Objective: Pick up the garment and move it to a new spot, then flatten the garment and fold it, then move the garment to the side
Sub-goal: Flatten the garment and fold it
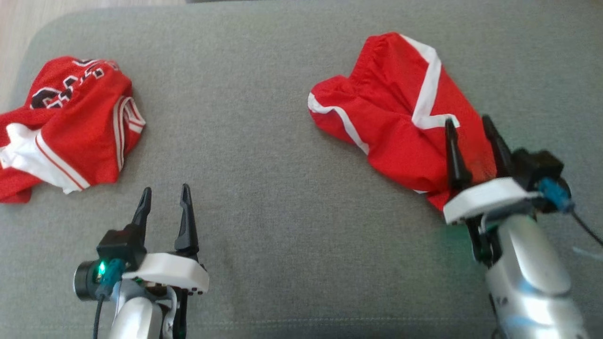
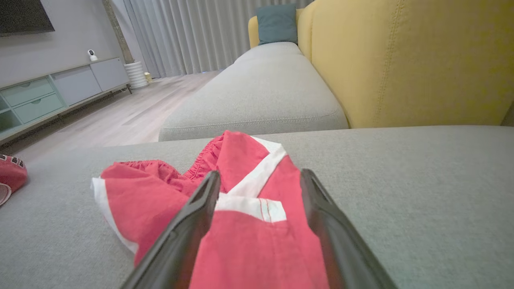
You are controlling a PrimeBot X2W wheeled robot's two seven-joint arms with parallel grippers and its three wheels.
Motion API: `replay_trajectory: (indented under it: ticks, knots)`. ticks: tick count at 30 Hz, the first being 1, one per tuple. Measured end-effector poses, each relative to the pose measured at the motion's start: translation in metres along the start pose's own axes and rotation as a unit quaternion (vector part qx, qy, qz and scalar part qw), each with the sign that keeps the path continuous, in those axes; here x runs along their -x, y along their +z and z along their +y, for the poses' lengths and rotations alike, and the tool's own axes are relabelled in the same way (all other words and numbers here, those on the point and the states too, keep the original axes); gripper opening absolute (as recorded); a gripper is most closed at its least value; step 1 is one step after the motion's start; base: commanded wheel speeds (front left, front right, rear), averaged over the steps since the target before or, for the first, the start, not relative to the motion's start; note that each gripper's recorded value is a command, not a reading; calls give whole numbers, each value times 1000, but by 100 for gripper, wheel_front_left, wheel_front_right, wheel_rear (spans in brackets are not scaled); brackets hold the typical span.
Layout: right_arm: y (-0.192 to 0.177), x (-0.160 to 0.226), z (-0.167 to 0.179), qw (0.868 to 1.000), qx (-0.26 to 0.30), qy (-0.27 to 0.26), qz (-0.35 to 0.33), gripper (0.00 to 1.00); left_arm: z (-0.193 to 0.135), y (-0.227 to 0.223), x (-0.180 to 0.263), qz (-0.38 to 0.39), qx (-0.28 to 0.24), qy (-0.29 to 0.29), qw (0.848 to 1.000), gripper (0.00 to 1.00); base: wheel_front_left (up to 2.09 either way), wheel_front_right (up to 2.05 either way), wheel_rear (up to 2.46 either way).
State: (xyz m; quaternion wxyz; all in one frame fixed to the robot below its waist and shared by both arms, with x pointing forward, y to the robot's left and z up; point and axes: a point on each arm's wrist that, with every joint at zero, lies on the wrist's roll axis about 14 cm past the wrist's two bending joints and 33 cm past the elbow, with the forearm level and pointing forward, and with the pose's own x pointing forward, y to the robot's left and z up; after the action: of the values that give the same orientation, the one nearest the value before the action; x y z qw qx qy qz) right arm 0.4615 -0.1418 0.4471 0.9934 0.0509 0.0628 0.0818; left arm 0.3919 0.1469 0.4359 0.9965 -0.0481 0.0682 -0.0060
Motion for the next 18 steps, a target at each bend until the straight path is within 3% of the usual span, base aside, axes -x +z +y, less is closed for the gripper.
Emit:
replay_trajectory:
  ticks: [18]
  knots:
    - [-55,-25,3,995,-9,13,98,100,1,-16,-10,23,4,-1,1000,100,0,0,0]
